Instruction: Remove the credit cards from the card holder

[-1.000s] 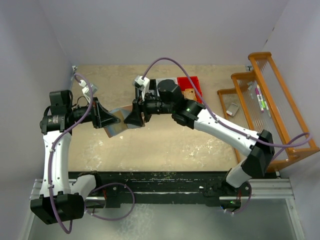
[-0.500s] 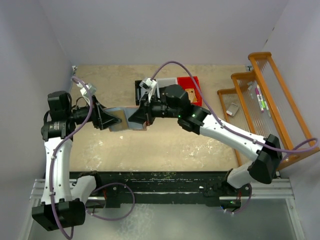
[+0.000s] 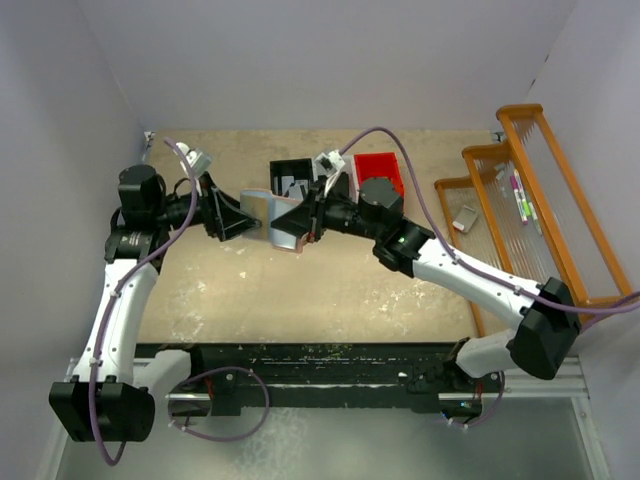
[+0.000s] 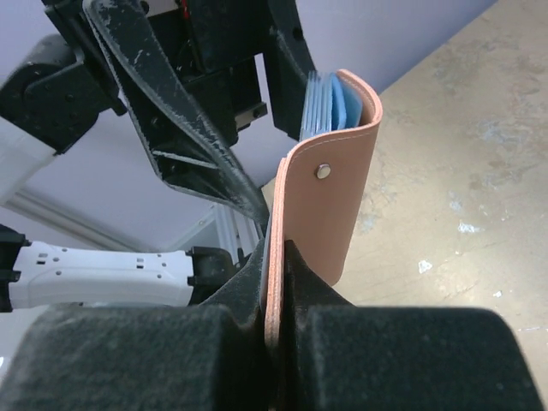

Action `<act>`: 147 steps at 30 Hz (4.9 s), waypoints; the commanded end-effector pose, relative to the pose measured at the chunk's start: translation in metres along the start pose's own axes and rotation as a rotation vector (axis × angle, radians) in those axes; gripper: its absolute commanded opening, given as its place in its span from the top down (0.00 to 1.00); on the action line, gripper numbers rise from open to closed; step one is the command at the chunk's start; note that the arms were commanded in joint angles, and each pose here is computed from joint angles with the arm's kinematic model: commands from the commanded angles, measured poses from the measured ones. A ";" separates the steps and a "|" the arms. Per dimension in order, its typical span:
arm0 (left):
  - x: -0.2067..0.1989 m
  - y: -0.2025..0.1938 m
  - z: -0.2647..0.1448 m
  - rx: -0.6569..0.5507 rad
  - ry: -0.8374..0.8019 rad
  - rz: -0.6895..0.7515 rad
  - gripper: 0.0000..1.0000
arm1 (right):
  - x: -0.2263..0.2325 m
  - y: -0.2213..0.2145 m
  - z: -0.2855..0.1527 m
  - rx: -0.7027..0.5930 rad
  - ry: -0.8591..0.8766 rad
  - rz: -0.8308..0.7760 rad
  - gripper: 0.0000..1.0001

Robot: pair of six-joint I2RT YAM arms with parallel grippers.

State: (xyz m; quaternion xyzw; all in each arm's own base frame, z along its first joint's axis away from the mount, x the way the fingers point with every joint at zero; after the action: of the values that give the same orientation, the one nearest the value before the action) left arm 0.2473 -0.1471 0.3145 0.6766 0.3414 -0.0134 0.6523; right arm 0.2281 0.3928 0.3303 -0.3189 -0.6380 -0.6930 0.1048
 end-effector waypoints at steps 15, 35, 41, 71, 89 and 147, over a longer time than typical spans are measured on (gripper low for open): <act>-0.060 0.004 -0.007 -0.011 -0.209 0.085 0.42 | 0.033 0.046 -0.052 -0.112 0.271 -0.092 1.00; -0.086 -0.005 -0.019 0.009 -0.298 0.118 0.60 | 0.027 0.040 -0.051 -0.090 0.264 -0.080 1.00; -0.085 -0.005 -0.018 0.008 -0.297 0.112 0.67 | 0.025 0.035 -0.052 -0.080 0.265 -0.074 1.00; -0.089 -0.003 -0.019 -0.009 -0.298 0.091 0.72 | 0.023 0.034 -0.050 -0.090 0.267 -0.083 1.00; -0.063 0.003 -0.011 -0.054 -0.151 0.076 0.73 | 0.046 0.014 -0.034 -0.044 0.375 -0.050 1.00; -0.119 0.005 -0.030 -0.045 -0.373 0.035 0.55 | 0.087 0.006 -0.058 0.003 0.617 -0.041 1.00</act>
State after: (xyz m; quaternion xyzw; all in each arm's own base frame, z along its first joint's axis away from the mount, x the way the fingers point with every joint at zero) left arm 0.1730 -0.1700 0.3520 0.6458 0.2691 -0.1122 0.7057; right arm 0.1505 0.3633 0.3718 -0.1034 -0.5993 -0.7402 0.2868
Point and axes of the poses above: each gripper's point midway between its finger pads, its own z axis out along the fingers, its own x axis along the line the jaws close on, y = z × x, the point moved 1 cm from there along -z, back along the fingers, and after that the axes turned 1 degree about z, right-handed, at the moved point
